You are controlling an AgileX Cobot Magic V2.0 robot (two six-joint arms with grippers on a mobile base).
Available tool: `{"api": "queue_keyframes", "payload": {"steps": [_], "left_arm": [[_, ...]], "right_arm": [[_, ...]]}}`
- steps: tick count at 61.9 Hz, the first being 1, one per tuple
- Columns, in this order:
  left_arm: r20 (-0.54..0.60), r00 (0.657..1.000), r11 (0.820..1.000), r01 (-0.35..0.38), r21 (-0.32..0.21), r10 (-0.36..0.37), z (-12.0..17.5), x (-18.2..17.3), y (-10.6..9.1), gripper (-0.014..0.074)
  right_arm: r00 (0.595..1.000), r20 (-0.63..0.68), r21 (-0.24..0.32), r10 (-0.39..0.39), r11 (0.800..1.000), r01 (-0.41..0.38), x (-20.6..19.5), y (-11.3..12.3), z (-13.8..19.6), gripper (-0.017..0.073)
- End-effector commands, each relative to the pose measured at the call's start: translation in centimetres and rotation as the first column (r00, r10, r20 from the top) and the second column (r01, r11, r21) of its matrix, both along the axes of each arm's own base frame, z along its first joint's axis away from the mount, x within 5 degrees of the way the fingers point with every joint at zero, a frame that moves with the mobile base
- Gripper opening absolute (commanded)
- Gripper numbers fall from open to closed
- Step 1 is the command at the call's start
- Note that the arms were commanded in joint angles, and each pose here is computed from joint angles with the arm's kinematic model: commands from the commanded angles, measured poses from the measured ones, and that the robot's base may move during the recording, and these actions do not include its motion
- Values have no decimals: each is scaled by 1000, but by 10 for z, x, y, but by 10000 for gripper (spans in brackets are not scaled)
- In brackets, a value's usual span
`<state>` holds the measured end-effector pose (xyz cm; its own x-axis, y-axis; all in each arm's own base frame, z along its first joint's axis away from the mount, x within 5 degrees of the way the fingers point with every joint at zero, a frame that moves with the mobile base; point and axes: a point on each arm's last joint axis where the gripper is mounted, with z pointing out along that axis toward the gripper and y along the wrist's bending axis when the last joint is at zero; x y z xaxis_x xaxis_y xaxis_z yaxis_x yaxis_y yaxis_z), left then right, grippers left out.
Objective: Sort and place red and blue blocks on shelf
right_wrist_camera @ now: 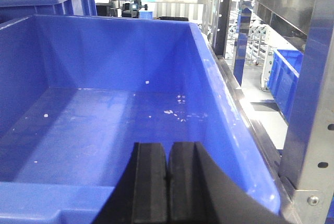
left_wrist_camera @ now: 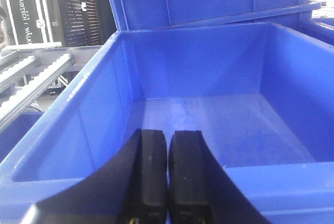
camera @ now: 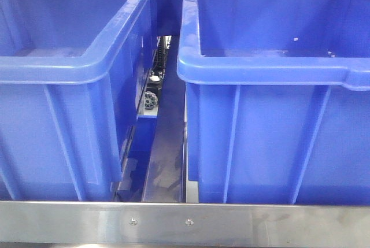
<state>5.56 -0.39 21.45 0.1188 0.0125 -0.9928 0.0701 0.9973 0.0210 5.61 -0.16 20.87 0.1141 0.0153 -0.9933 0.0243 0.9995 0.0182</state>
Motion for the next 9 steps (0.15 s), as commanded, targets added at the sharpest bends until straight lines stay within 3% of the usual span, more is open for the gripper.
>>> {"api": "queue_keyframes", "payload": {"steps": [1, 9], "left_arm": [[73, 997, 1000, -2, -24, 4, -1, -1, 1, 134], [73, 997, 1000, -2, -24, 4, -1, -1, 1, 134]], "right_arm": [[992, 128, -9, -14, 1000, 16, -4, -1, 15, 57], [992, 128, -9, -14, 1000, 16, -4, -1, 15, 57]]}}
